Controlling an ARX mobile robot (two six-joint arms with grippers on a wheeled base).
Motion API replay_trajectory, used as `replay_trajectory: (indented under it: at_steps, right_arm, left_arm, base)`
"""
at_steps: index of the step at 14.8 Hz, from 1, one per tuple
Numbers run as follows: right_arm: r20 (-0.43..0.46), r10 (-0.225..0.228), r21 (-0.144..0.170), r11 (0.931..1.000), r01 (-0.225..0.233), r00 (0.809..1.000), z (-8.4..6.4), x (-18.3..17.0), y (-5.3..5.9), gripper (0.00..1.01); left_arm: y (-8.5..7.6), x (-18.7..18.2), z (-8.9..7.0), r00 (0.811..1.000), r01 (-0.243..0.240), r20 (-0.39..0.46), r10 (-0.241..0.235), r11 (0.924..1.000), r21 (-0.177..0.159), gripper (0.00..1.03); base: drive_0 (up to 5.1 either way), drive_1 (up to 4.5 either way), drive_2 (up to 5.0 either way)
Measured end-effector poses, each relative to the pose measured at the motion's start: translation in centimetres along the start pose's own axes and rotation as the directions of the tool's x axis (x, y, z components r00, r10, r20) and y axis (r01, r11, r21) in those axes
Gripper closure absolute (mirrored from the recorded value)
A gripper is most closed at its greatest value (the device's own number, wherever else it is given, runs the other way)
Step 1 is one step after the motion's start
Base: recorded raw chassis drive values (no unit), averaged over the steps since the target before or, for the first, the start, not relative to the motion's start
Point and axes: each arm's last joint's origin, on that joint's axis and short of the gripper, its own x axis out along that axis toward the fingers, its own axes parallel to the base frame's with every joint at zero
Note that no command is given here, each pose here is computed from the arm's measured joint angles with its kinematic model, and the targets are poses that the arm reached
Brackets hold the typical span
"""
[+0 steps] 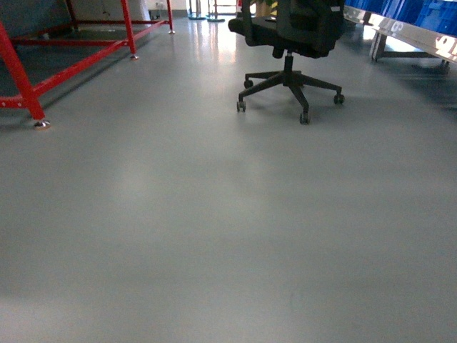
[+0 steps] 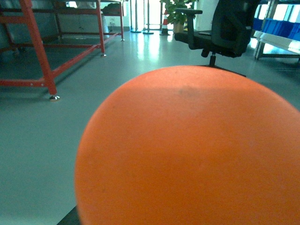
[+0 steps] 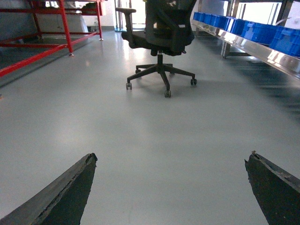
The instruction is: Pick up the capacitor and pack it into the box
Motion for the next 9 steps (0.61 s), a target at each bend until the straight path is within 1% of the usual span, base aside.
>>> replay_trajectory:
  at_steps: [9]
  right_arm:
    - [0.000,0.000,0.000,1.0000,0.000,1.000,0.00,0.00,0.00,0.03]
  left_arm:
    - [0.00,0.00,-0.01,1.000,0.000,-0.001,0.000,1.0000,0.000,0.59]
  base:
    - [-5.0,2.48,2.5]
